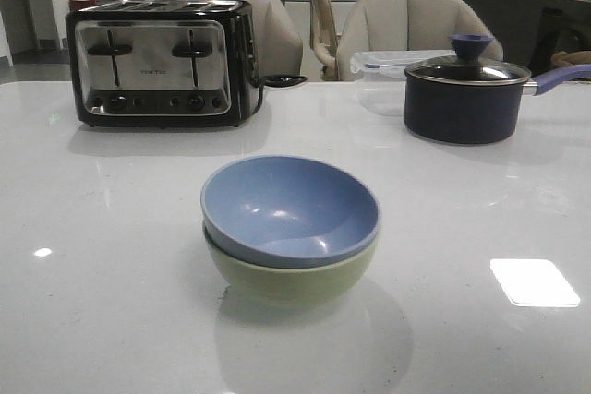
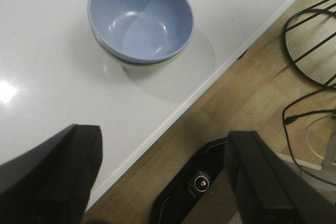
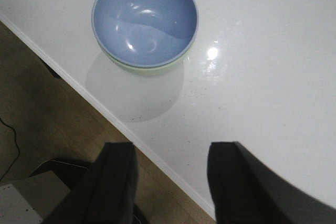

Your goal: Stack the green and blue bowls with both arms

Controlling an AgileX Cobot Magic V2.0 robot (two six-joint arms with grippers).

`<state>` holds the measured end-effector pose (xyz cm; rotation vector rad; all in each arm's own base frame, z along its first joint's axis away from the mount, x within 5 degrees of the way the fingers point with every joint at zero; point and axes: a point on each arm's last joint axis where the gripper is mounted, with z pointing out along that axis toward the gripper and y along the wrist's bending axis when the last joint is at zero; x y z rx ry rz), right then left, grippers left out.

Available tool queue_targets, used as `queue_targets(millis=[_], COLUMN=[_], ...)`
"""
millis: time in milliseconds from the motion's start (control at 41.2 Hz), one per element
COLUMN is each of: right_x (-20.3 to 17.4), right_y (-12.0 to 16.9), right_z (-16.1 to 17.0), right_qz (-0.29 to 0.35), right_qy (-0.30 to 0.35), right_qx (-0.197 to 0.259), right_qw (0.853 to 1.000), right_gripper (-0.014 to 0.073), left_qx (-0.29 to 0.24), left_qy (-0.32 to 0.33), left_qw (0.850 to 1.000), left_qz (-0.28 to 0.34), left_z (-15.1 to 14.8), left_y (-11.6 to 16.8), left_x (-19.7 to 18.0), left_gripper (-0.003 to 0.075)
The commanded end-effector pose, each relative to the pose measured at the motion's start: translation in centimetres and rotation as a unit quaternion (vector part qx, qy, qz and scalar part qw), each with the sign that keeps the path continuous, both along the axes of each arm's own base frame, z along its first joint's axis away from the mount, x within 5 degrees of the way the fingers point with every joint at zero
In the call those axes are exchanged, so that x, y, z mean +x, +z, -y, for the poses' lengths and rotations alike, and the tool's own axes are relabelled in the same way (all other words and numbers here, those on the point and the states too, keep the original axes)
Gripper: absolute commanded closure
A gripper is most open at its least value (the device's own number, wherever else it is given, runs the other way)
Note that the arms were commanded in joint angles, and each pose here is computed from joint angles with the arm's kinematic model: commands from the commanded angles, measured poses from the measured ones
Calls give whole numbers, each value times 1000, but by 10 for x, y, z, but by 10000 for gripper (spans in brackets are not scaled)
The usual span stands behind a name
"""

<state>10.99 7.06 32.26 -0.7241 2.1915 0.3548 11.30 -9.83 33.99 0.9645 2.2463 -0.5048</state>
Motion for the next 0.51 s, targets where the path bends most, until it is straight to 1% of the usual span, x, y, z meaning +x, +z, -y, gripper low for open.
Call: queue_targets(millis=[0,121,170,340,413,486], right_x=[2,2,2,2,2,2], right_y=[12,12,12,12,12,12], right_z=[-1,-1,-1,-1,-1,-1], right_qz=[34,35,35,35,35,35], right_qy=[-2,-2,-2,-3,-3,-3], right_qx=[18,17,17,18,18,18], right_qw=[999,999,999,999,999,999], right_gripper=[171,171,171,179,230,317], left_qx=[-13,11,14,6,4,1], left_qy=[35,112,120,121,121,122], left_qw=[998,993,991,991,991,991], left_qz=[40,48,51,57,59,63], left_z=[-12,-29,-31,-31,-31,-30], left_y=[7,1,1,2,2,3], left_x=[-10,-13,-13,-14,-13,-12], left_gripper=[172,172,172,174,209,294])
